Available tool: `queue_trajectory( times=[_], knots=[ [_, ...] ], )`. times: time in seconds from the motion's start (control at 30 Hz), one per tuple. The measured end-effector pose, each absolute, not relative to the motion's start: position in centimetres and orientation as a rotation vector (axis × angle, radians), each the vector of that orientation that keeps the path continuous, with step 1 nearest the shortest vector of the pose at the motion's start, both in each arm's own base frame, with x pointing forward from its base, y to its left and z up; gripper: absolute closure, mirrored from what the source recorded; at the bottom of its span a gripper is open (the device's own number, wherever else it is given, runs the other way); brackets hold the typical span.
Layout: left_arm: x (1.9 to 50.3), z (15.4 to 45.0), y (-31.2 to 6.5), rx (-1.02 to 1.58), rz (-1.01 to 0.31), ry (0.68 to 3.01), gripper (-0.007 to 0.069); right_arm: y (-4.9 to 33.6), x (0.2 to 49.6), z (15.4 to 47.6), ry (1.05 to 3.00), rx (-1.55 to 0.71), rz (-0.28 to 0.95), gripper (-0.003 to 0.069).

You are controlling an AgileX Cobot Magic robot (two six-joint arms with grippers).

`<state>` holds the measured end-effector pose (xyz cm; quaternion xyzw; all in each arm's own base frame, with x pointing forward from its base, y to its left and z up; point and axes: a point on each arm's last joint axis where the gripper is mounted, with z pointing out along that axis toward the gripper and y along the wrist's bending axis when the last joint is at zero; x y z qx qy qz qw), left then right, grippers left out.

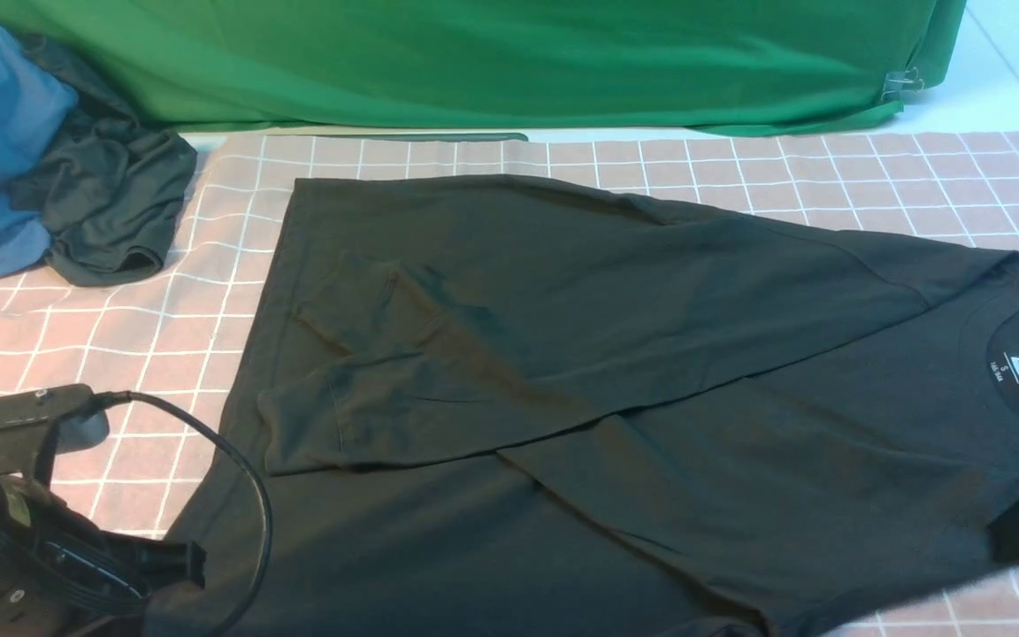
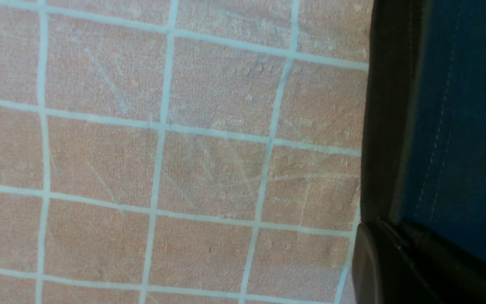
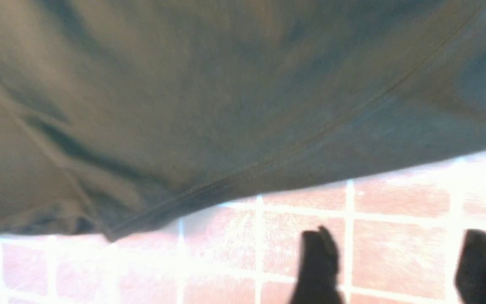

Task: Fold a long-sleeved shirt over a pink coffee tablecloth.
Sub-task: 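Grasp the near edge of the shirt at its hem and shoulder corners, then fold the black garment in half by bringing its near edge over to the far edge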

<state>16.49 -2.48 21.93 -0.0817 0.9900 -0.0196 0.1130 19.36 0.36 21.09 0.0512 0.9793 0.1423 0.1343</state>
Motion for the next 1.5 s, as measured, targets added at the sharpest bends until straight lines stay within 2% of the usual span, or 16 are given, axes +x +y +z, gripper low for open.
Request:
queue_trajectory(
  times=[0.13,0.37,0.63,0.73,0.8,0.83,0.93,1.0,1.2,1.5],
  knots=[
    [16.6,22.0,-2.5,-0.243,-0.068,2.894,0.0599,1.4,20.4,18.4,2.869,0.179,0.39,0.011],
    [16.6,22.0,-2.6,-0.245,-0.073,2.891,0.0599,2.2,22.0,15.5,2.917,0.207,0.362,0.0102],
    [16.7,22.0,-2.6,-0.255,-0.089,2.885,0.0599,2.3,23.0,15.2,2.892,0.239,0.352,0.011],
    [16.7,22.0,-2.6,-0.255,-0.089,2.885,0.0599,2.4,23.4,15.3,2.855,0.206,0.327,0.0179],
    [16.7,22.0,-2.7,-0.259,-0.096,2.886,0.0599,2.5,23.9,15.3,2.812,0.176,0.301,0.0274],
    [16.7,22.0,-2.7,-0.26,-0.097,2.886,0.0599,2.5,24.0,15.3,2.802,0.175,0.296,0.0298],
    [16.7,22.0,-2.7,-0.262,-0.101,2.885,0.0599,2.5,24.5,15.2,2.761,0.117,0.263,0.0506],
    [16.7,22.0,-2.7,-0.263,-0.102,2.886,0.0599,2.4,24.6,15.2,2.755,0.089,0.254,0.059],
    [16.7,22.5,-2.7,-0.265,-0.1,2.896,0.0598,2.7,24.2,16.0,2.773,0.006,0.273,0.0613],
    [18.6,26.6,-3.1,-0.285,-0.141,2.788,0.0598,3.1,22.5,21.7,2.647,-0.074,0.329,0.0613]
  ],
)
